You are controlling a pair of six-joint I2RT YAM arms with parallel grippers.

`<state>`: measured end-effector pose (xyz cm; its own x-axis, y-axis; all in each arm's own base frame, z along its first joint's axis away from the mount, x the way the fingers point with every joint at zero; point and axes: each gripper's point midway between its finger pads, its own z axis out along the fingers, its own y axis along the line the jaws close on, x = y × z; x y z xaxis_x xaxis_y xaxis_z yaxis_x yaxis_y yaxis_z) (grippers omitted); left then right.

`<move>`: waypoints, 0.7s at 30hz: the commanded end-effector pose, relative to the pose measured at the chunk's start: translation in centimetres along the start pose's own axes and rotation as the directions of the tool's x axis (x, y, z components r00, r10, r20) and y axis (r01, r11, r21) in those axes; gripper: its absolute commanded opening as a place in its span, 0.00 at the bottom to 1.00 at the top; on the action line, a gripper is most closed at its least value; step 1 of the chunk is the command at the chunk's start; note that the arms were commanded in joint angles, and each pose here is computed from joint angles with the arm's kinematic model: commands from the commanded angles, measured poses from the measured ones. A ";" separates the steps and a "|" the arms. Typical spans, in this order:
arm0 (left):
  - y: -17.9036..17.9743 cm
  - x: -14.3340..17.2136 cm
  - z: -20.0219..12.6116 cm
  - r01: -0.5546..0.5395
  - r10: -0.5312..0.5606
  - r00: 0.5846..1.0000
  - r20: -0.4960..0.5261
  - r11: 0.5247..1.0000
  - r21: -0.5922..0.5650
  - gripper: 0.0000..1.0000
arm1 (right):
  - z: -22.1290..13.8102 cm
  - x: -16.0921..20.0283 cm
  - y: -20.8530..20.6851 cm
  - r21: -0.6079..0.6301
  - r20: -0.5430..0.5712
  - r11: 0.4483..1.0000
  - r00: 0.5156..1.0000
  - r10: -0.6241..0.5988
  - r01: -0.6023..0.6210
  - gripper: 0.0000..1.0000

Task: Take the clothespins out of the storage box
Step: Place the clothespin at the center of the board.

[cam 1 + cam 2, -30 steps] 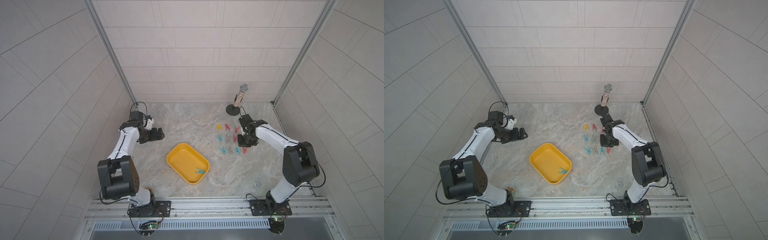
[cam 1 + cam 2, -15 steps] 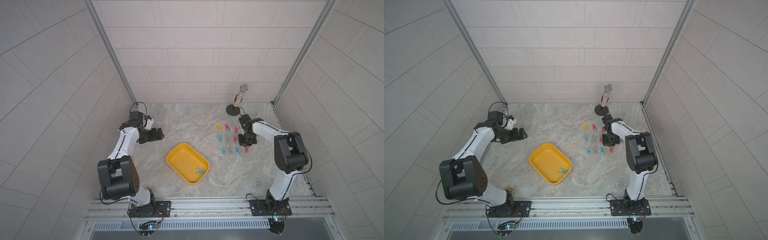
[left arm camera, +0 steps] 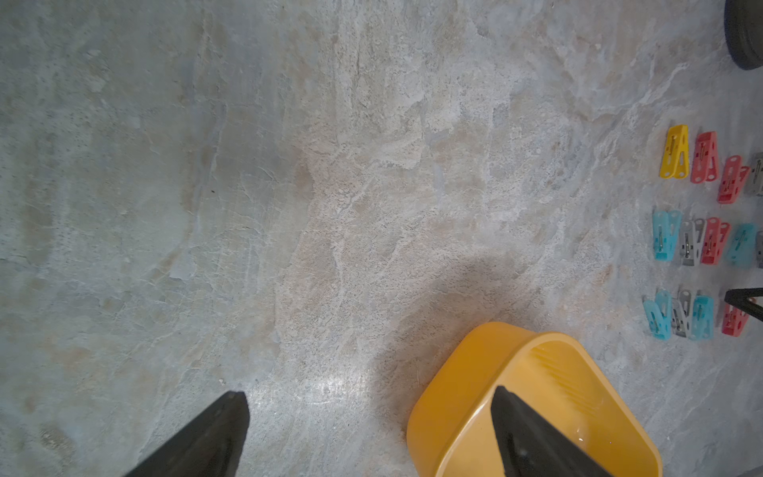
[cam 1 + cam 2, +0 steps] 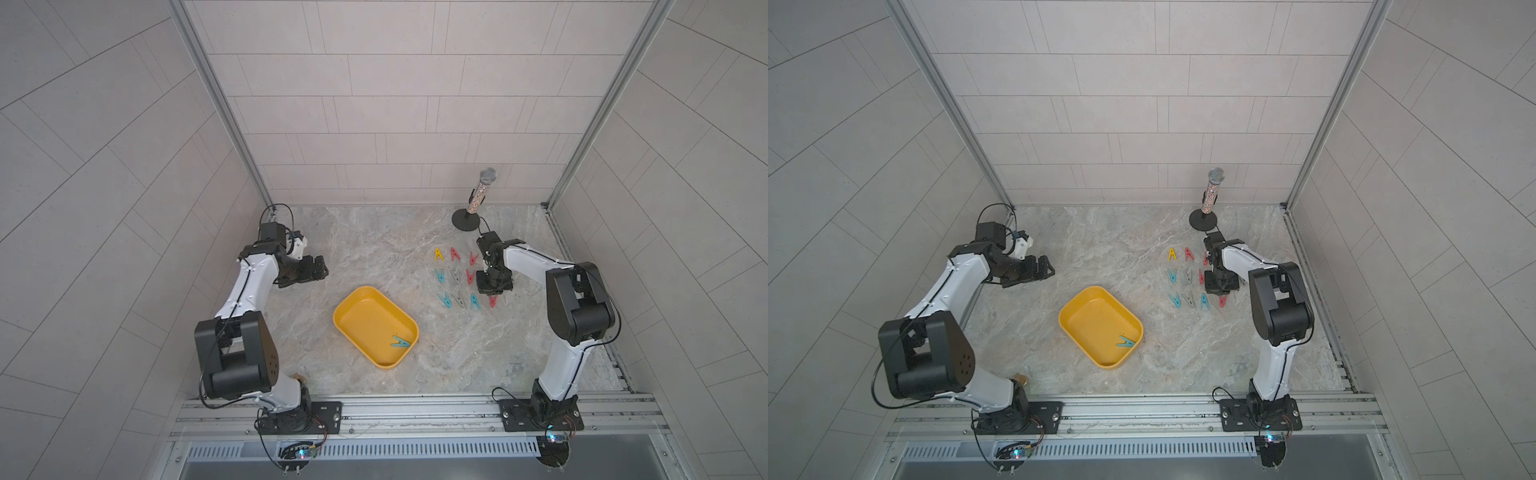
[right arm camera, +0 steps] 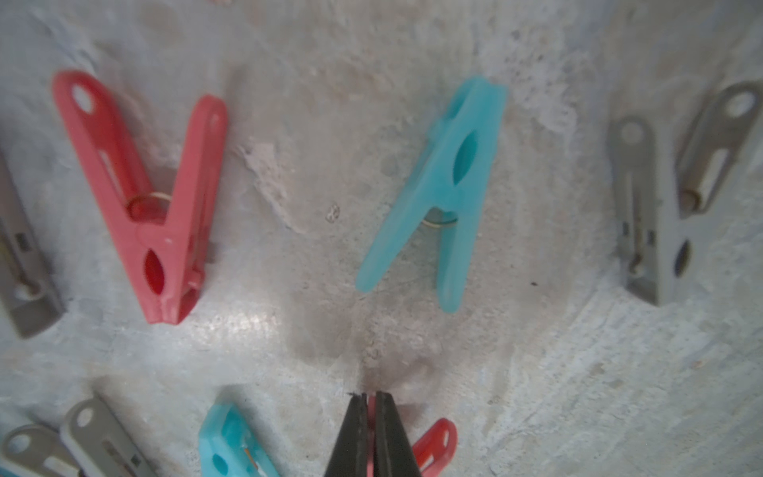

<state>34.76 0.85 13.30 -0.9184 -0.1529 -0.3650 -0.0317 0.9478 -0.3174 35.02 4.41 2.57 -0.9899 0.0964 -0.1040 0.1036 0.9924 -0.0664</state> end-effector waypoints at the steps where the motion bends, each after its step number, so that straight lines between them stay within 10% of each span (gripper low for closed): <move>1: 0.0 0.4 -0.1 -0.011 0.011 1.000 -0.015 1.000 -0.007 1.00 | 0.6 0.7 -0.3 0.025 -0.020 1.000 1.000 -0.001 0.002 0.12; 21: 0.7 0.2 -0.7 -0.019 0.019 1.000 -0.002 0.999 -0.051 1.00 | -9.5 -0.8 2.8 -0.062 0.226 0.994 0.971 -0.070 0.086 0.35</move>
<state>34.73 1.16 13.20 -0.9188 -0.1495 -0.3652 -0.0360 0.9534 -0.2997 35.26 6.95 9.12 -0.9638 0.0340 -0.2643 0.0422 0.9988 -0.0254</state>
